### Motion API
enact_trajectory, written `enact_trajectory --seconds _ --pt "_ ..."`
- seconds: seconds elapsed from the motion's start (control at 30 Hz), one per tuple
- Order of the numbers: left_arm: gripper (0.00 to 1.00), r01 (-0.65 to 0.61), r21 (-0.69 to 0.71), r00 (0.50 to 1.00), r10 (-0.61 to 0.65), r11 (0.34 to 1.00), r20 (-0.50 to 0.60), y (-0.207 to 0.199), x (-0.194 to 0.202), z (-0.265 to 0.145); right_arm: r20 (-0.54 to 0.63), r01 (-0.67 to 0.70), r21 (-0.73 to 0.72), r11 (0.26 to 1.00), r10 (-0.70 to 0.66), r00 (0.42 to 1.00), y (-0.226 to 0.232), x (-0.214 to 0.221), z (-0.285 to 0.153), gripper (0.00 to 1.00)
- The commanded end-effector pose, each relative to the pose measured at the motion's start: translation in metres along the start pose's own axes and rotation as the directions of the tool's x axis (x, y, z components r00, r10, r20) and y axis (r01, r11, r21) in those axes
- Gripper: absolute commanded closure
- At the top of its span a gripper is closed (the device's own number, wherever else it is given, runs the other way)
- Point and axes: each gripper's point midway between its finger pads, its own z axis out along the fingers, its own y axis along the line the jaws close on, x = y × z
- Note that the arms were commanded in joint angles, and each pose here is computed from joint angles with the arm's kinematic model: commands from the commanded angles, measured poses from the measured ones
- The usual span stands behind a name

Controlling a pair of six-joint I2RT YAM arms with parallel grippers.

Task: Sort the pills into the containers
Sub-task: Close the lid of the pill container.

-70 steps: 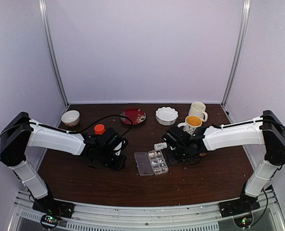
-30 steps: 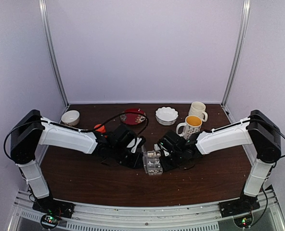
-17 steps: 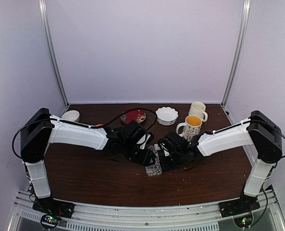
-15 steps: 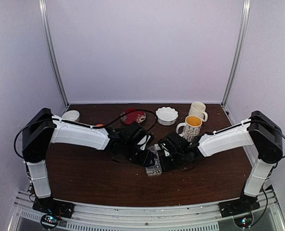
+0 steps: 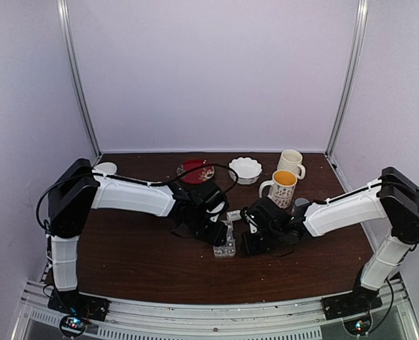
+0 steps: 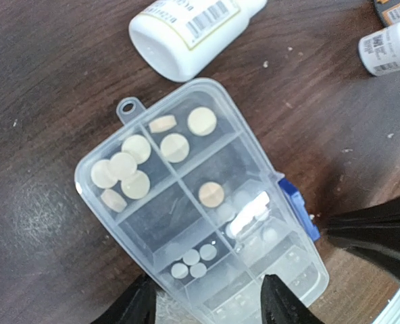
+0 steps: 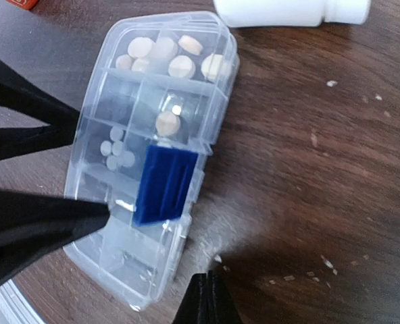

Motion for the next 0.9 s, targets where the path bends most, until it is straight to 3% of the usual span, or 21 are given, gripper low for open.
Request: enact_trajectory --seconds 0.0,0.1,0.3,0.4,0.7,0.87 --pt "0.45 -0.029 -0.09 0.999 0.024 0.996 -0.049 0.017 0.006 0.01 0.062 0.011 0.079 0.997 -0.016 0.998 -0.013 -0.01 -0.023 1.0" --pt "0.44 -0.031 -0.099 0.998 0.024 0.995 -0.066 0.018 0.007 0.015 0.114 0.012 0.057 0.998 -0.018 0.993 -0.009 -0.019 -0.033 0.92" --pt "0.48 -0.036 -0.102 0.996 0.027 0.994 -0.088 0.02 0.013 0.019 0.163 0.018 -0.039 0.999 -0.011 0.987 0.012 -0.034 -0.035 0.9" --pt "0.54 -0.039 -0.097 0.995 0.03 0.994 -0.094 0.02 0.014 0.019 0.16 0.026 -0.024 0.999 -0.022 0.987 0.013 -0.042 -0.03 0.73" --pt "0.62 -0.035 -0.09 0.994 0.025 0.995 -0.11 0.02 0.02 0.018 0.143 -0.015 -0.029 0.999 0.019 0.99 0.008 -0.055 -0.013 0.7" --pt "0.62 -0.035 -0.088 0.994 0.026 0.996 -0.11 0.02 0.02 0.018 0.13 -0.013 -0.057 0.998 0.02 0.991 0.015 -0.06 -0.005 0.63"
